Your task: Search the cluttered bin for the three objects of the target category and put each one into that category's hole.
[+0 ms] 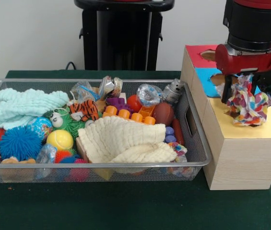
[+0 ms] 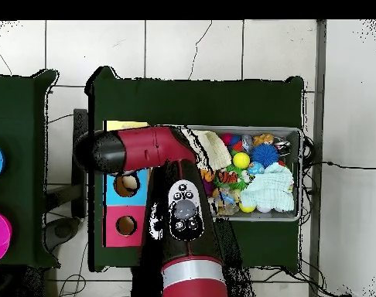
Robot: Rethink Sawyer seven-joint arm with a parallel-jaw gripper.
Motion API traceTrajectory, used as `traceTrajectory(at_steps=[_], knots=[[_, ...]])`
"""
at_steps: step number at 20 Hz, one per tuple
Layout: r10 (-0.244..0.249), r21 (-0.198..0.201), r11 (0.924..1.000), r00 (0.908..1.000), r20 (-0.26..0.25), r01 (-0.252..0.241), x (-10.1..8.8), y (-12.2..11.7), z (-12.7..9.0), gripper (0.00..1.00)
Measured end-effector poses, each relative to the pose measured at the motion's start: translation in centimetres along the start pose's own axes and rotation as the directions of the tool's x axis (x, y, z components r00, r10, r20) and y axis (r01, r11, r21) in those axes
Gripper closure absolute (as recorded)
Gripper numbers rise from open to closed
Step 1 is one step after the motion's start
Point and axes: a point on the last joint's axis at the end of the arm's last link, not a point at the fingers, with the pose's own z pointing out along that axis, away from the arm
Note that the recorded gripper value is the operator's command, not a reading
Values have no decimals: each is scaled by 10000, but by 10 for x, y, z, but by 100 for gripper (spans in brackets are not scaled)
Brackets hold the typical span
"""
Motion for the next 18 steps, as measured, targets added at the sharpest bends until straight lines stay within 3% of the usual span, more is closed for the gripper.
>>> traceTrajectory(at_steps=[18], knots=[[286, -272, 9992, 9996, -54, -288, -2, 19, -3, 0]])
